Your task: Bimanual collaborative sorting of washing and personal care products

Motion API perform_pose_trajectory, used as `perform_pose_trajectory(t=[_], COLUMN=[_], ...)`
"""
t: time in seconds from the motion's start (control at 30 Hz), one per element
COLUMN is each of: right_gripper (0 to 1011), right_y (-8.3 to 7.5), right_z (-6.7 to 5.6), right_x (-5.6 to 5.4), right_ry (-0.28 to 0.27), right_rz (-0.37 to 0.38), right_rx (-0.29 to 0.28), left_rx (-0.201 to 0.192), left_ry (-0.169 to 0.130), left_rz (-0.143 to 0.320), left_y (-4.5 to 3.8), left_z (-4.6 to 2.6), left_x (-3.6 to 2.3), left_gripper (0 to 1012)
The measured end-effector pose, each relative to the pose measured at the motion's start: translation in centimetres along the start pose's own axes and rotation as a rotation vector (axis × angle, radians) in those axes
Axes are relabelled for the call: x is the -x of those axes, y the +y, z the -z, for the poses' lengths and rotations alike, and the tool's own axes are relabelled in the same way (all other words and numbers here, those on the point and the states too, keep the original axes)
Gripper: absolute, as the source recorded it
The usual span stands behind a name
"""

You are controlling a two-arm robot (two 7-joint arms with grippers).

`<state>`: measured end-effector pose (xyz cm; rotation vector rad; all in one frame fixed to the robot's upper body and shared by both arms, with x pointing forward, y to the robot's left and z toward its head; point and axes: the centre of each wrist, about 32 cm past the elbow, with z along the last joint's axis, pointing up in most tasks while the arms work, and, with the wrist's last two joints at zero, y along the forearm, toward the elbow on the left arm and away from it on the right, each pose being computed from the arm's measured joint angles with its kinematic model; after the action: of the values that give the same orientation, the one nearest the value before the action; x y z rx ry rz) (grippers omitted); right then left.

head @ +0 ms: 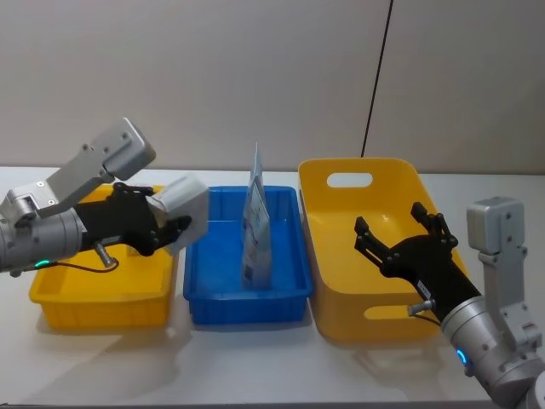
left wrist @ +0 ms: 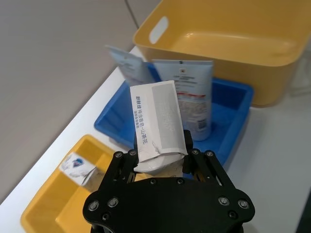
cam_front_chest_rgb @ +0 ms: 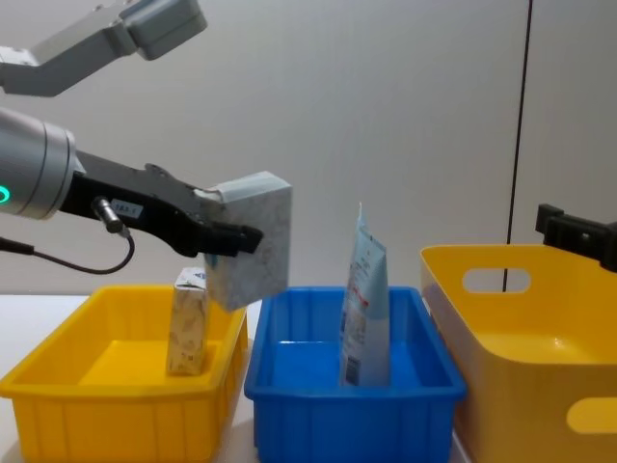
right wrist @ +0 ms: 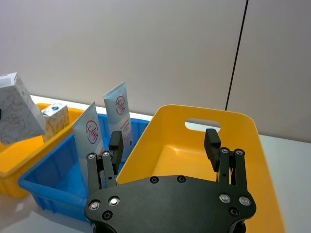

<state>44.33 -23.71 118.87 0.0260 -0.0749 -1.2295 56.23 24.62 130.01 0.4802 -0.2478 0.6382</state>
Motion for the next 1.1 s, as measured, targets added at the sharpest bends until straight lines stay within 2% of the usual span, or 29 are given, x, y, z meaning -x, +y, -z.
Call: perform_pose_trajectory(t=[0.23, 0.27, 0.33, 0.43, 0.67, 0.9, 1.1], right_gripper=[1002, 1002, 1002, 1002, 1002, 1002, 1002], right_y=[0.0, 0.0, 0.0, 0.0, 0.0, 0.0, 0.0], right_z=[0.0, 0.0, 0.0, 0.0, 0.0, 0.0, 0.0], right_x=[0.0, 0.0, 0.0, 0.0, 0.0, 0.0, 0.0], right_ry=[0.0, 0.0, 0.0, 0.0, 0.0, 0.0, 0.0], right_rz=[0.0, 0.0, 0.0, 0.0, 0.0, 0.0, 0.0], right_rx=[0.0, 0.0, 0.0, 0.0, 0.0, 0.0, 0.0], left_rx=[0.033, 0.033, 0.045, 0.056, 0.085, 0.102, 0.115], left_ry=[-0.037, -0.037, -0.049, -0.059, -0.077, -0.079, -0.077], left_rz=[0.116, 0.116, 0.16, 0.195, 0.299, 0.36, 0.392], left_y=[-0.23, -0.23, -0.42, -0.59, -1.48, -2.31, -2.86], left_z=[-0.38, -0.38, -0.54, -0.66, -1.01, -1.01, -0.89], left_x=[-0.25, -0.25, -0.34, -0.41, -0.38, -0.12, 0.09], left_gripper=[390, 390, 390, 390, 390, 390, 390])
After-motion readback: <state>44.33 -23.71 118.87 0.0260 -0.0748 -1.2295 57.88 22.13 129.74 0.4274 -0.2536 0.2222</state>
